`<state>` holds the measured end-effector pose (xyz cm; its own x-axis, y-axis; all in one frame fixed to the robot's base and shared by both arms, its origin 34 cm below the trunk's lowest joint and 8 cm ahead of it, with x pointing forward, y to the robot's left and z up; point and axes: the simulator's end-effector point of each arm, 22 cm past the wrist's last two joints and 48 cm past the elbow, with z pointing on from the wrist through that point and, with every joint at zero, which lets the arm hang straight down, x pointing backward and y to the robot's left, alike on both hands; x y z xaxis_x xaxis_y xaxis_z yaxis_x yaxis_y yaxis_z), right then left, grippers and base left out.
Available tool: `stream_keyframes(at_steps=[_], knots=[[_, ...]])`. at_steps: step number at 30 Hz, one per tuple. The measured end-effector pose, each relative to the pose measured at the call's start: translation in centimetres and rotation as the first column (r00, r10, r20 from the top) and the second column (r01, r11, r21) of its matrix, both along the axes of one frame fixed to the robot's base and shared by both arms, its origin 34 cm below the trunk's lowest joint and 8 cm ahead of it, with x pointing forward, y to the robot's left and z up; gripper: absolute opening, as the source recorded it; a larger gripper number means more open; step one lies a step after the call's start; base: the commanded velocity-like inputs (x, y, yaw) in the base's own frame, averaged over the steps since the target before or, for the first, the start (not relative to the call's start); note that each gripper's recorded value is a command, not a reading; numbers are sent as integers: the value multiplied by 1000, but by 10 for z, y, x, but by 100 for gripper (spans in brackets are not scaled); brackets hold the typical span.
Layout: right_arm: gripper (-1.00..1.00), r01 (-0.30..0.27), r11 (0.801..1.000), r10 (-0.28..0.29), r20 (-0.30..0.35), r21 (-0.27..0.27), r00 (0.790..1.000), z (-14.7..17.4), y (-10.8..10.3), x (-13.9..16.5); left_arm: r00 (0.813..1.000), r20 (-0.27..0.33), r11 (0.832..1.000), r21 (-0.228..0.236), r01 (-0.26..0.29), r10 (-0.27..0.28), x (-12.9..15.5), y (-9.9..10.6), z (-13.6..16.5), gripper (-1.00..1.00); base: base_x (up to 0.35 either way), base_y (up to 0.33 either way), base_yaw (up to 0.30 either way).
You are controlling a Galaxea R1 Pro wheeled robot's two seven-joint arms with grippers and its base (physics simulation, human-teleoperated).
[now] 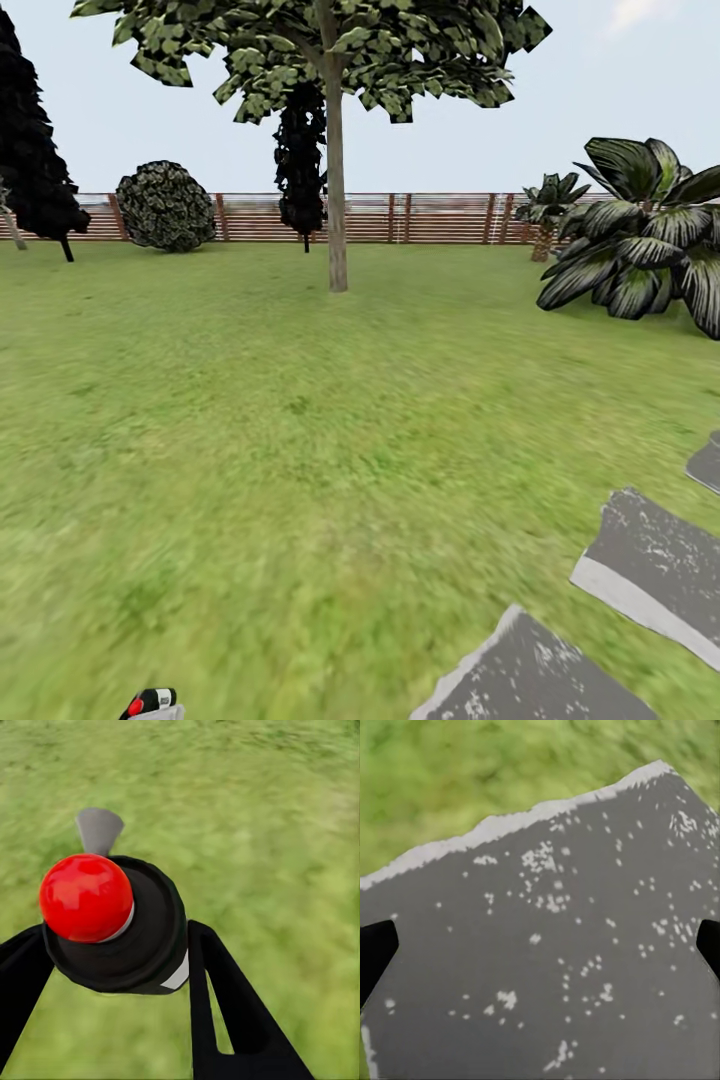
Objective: In the garden, pick up the pesticide atomizer on the floor and spray pesticide onto both trees until each tree trunk is fully covered.
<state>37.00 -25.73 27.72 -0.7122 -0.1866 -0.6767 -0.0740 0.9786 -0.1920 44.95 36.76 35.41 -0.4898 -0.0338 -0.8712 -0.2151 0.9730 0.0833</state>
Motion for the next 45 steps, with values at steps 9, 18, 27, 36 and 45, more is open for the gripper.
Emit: stream_keyframes(at_steps=[9, 18, 27, 36, 45], knots=[[100, 0, 1000, 0, 0, 0, 1000, 0, 0, 0, 1000, 0, 1000, 0, 0, 0, 0, 0, 0, -100, 341, 0, 0], [100, 0, 1000, 0, 0, 0, 1000, 0, 0, 0, 1000, 0, 1000, 0, 0, 0, 0, 0, 0, -100, 341, 0, 0], [100, 0, 1000, 0, 0, 0, 1000, 0, 0, 0, 1000, 0, 1000, 0, 0, 0, 0, 0, 0, -100, 341, 0, 0], [100, 0, 1000, 0, 0, 0, 1000, 0, 0, 0, 1000, 0, 1000, 0, 1, -1, 0, 0, 0, -100, 341, 0, 0], [100, 0, 1000, 0, 0, 0, 1000, 0, 0, 0, 1000, 0, 1000, 0, 1, -1, 0, 0, 0, -100, 341, 0, 0]])
